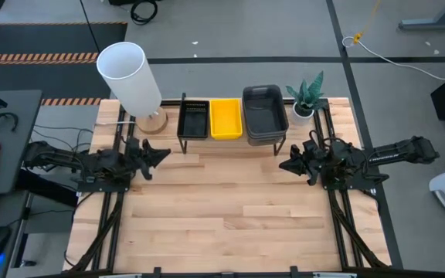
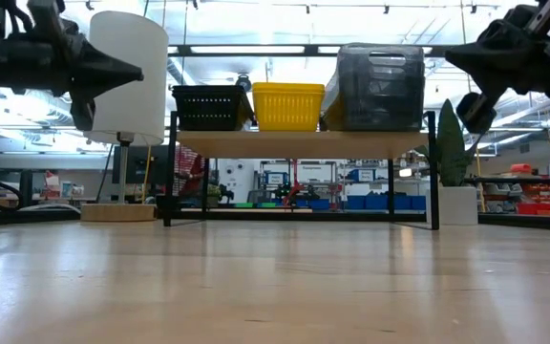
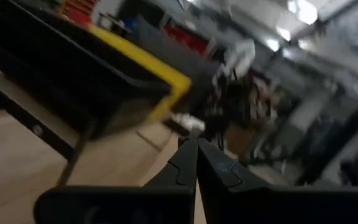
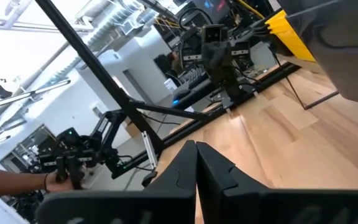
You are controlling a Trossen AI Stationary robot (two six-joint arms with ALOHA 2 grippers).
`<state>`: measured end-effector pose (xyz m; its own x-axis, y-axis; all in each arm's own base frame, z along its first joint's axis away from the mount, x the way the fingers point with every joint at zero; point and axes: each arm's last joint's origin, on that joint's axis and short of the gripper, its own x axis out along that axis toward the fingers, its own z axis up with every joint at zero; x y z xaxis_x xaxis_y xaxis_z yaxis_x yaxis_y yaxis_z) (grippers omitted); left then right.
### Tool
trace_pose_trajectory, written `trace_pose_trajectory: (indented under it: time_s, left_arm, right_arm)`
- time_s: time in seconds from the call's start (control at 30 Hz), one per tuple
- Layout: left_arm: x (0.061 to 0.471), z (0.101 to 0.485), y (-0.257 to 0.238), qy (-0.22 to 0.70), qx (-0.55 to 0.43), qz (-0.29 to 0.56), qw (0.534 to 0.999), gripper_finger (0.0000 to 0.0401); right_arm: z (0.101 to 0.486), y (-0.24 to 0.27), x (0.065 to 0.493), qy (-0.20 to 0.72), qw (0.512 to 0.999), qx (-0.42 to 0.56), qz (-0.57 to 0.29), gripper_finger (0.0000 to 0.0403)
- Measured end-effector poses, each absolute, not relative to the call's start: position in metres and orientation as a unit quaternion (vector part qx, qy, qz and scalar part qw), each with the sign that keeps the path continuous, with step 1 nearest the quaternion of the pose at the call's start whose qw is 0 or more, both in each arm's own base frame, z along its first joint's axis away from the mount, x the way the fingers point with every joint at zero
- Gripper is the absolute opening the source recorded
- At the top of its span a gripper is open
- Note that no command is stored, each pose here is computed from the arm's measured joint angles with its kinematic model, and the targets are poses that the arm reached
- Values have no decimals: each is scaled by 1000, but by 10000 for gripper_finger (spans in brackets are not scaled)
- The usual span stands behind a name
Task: Stack baskets on shelf by color
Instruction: Return to Home Position
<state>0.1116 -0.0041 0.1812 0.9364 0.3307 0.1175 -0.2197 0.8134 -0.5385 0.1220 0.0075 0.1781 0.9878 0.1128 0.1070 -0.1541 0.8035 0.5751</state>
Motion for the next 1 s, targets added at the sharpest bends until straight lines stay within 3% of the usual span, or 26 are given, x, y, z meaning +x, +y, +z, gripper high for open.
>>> trace_pose_trajectory:
  time_s: [0.23, 0.57, 1.0]
  left_arm:
    - [113, 170, -5, -42, -238, 146, 959, 17]
    - [112, 153, -6, 45, -227, 141, 963, 16]
    - [112, 153, -6, 48, -226, 142, 962, 22]
  right_arm:
    - [175, 7, 122, -20, 960, 272, 64, 12]
    - [159, 7, 122, 55, 987, 144, 50, 14]
    - [159, 7, 122, 53, 987, 146, 51, 13]
